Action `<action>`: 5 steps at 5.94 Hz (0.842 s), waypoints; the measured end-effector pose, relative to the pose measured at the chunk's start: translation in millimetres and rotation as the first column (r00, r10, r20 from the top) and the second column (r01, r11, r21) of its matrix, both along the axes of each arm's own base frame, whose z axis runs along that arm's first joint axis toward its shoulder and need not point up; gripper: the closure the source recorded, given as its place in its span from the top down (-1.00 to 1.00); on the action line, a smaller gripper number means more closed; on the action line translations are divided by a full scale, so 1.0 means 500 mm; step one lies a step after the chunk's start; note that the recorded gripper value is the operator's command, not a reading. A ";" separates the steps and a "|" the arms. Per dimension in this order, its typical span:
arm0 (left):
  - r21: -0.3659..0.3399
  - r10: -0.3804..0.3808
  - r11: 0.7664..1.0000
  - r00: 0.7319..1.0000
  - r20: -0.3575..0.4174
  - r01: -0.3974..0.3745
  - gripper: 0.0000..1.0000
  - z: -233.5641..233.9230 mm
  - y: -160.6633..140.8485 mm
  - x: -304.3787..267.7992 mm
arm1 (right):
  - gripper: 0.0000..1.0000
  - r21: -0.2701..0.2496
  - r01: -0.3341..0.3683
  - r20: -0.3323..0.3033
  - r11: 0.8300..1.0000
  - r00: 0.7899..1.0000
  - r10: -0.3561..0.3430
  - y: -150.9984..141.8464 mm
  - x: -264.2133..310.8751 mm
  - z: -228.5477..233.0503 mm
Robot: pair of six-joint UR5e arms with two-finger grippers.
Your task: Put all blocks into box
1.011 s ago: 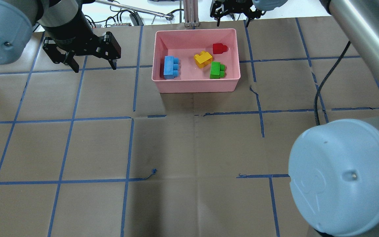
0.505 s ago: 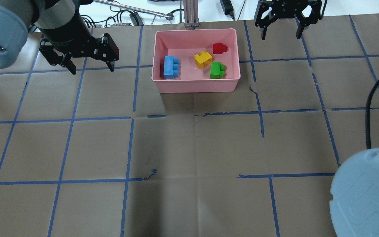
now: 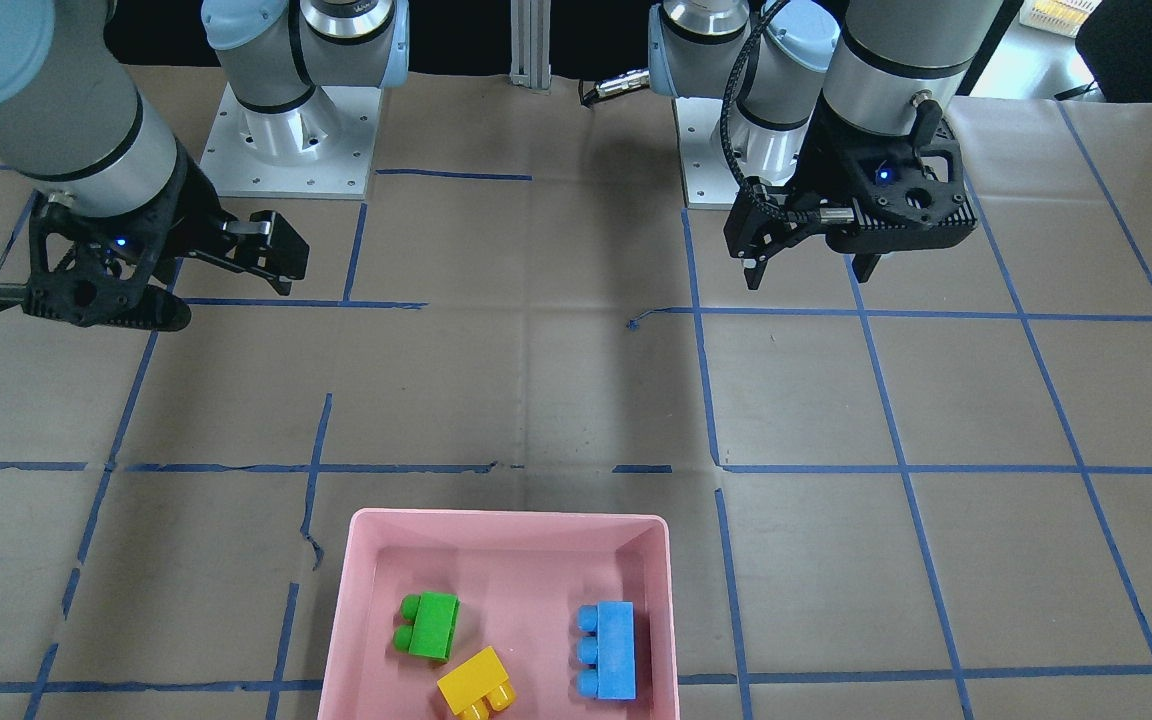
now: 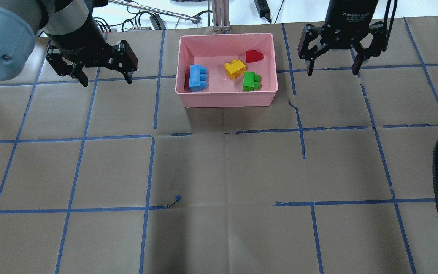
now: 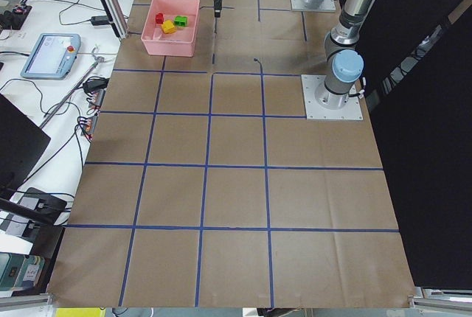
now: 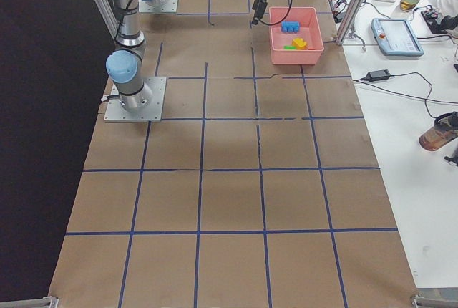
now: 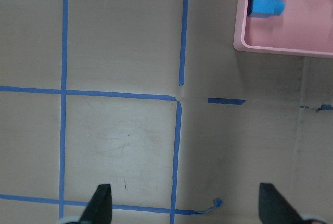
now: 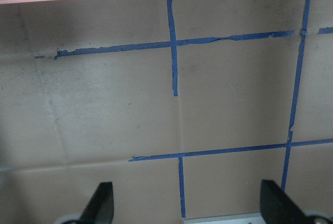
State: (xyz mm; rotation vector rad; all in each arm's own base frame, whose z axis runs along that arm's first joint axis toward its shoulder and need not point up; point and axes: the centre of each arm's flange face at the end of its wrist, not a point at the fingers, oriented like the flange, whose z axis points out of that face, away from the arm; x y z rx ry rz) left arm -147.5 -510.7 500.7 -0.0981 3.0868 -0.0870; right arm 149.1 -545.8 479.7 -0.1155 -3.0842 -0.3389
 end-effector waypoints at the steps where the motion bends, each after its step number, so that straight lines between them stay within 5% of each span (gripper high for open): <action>1: 0.005 -0.001 1.000 1.000 0.000 0.001 1.00 -0.006 -0.003 0.000 | 0.99 -0.027 -0.009 0.001 1.000 1.000 0.009 0.020 0.010 -0.024; 5: 0.013 -0.029 0.999 0.999 -0.017 0.029 1.00 -0.016 -0.010 -0.002 | 0.99 -0.089 -0.025 0.005 0.996 1.000 0.025 0.024 0.022 -0.015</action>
